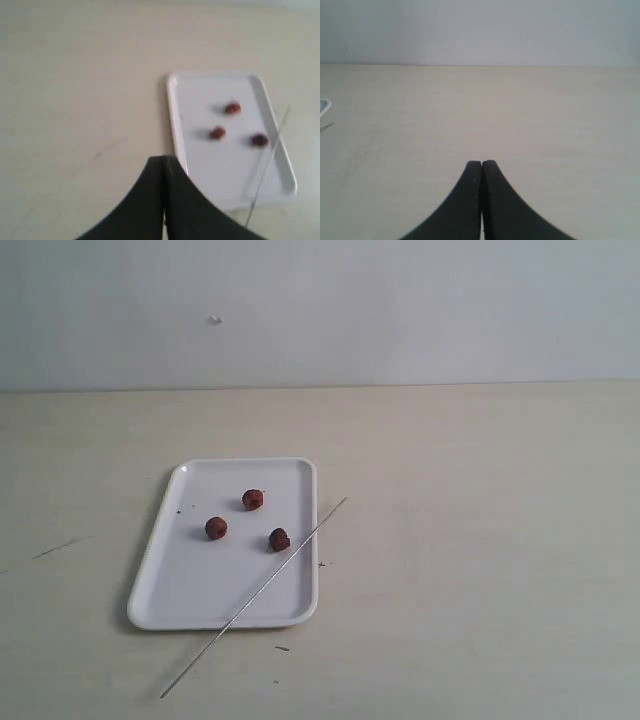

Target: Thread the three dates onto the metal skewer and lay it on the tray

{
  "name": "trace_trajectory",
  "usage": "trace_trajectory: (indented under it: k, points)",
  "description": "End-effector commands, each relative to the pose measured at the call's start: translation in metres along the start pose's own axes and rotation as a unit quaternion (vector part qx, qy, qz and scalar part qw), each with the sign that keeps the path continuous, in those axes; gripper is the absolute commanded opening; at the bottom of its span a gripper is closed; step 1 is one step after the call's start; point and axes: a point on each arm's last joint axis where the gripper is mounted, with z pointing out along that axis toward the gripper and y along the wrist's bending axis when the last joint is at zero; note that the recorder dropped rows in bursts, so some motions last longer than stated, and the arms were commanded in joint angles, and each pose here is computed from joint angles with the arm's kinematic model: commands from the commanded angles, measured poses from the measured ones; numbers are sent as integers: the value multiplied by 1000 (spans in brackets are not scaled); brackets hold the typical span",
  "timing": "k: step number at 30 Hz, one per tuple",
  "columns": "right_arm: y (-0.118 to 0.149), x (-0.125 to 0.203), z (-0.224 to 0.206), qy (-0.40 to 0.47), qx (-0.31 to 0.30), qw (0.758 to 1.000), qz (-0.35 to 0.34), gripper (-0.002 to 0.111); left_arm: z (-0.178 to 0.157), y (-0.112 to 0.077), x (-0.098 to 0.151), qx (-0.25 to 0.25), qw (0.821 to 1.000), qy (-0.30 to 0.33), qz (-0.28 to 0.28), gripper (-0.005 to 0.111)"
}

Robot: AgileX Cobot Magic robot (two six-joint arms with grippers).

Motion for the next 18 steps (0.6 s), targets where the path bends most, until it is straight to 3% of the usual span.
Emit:
trace_trajectory:
  k: [1, 7, 13, 15, 18]
  points:
    - [0, 0, 0, -6, 3, 1000, 1, 0, 49, -42, 0, 70, 974, 159, 146, 0]
    - [0, 0, 0, -6, 3, 1000, 1, 0, 104, -92, 20, 100, 939, 228, 238, 0]
    - [0, 0, 0, -6, 3, 1000, 1, 0, 163, -130, 36, 108, 917, 277, 265, 0]
    - [0, 0, 0, -6, 3, 1000, 1, 0, 180, -141, 38, 107, 909, 300, 269, 6]
    - [0, 0, 0, -6, 3, 1000, 1, 0, 199, -155, 39, 105, 904, 322, 261, 23]
